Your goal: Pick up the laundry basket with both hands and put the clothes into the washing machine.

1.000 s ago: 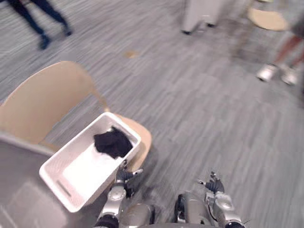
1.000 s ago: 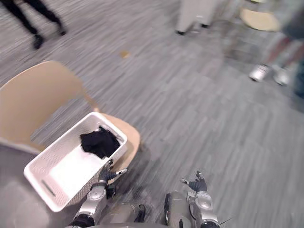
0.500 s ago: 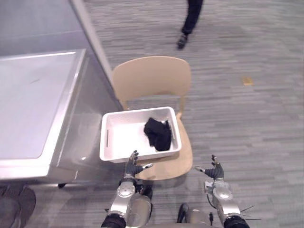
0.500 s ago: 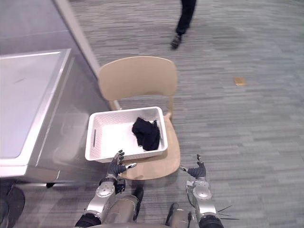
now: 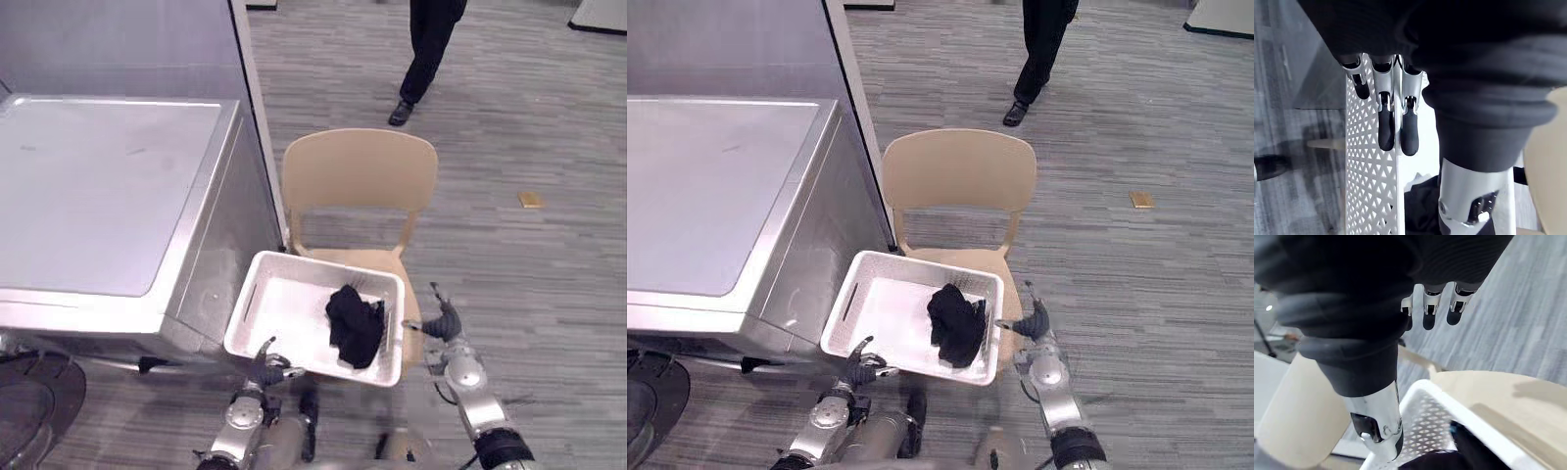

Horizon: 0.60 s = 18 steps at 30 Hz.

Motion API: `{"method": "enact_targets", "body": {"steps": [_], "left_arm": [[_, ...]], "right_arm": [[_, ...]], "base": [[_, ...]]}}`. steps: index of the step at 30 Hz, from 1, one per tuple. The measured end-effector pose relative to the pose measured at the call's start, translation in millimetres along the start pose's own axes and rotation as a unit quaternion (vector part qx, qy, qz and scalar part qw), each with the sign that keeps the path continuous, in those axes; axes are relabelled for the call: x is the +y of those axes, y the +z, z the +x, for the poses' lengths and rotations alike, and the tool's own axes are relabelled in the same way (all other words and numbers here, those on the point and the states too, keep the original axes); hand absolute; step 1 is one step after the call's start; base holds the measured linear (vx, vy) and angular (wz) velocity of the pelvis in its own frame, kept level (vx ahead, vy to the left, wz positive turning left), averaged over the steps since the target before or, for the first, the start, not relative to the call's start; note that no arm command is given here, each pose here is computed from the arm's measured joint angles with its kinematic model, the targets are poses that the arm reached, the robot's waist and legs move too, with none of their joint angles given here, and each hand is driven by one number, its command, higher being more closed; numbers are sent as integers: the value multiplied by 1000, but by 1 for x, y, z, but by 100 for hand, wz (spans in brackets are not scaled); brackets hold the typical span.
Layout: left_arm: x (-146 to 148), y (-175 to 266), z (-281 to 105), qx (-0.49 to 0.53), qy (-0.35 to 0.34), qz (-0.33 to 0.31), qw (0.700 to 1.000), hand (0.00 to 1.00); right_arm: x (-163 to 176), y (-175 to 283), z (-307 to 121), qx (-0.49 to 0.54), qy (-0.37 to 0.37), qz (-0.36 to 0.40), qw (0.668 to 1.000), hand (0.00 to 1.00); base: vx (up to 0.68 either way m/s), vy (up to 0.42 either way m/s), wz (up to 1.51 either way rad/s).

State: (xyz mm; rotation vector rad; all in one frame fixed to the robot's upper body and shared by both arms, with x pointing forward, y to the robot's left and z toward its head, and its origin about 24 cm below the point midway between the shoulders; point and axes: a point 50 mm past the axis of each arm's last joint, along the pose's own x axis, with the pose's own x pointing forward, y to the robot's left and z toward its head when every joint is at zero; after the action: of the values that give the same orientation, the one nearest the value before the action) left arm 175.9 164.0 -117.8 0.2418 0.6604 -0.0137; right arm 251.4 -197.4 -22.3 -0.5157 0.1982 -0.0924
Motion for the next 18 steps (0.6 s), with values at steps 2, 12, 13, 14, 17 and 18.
{"method": "enact_targets", "body": {"steps": [2,12,13,14,17,18], "left_arm": [[1,-8,-1,14,-1,13,1000,0],[17,-29,-8,56,29,0,998,0],[17,-29,-8,56,29,-1,998,0],[18,-29,-8,55,30,-3,998,0],[18,-30,-9,58,30,-6,998,0],[19,-32,-10,60,30,-9,998,0]], "right_arm": [[-3,8,6,-25,13,-33,999,0],[23,41,25,-96,127,-134,978,0],[24,40,25,-94,129,-135,978,0],[25,39,25,-92,134,-137,977,0],[29,40,24,-93,142,-137,976,0],[30,40,24,-93,145,-134,976,0]], "base": [[-21,-112,69],[63,-161,47],[156,-124,42],[114,-82,29],[92,-59,16],[51,-37,2]]}}
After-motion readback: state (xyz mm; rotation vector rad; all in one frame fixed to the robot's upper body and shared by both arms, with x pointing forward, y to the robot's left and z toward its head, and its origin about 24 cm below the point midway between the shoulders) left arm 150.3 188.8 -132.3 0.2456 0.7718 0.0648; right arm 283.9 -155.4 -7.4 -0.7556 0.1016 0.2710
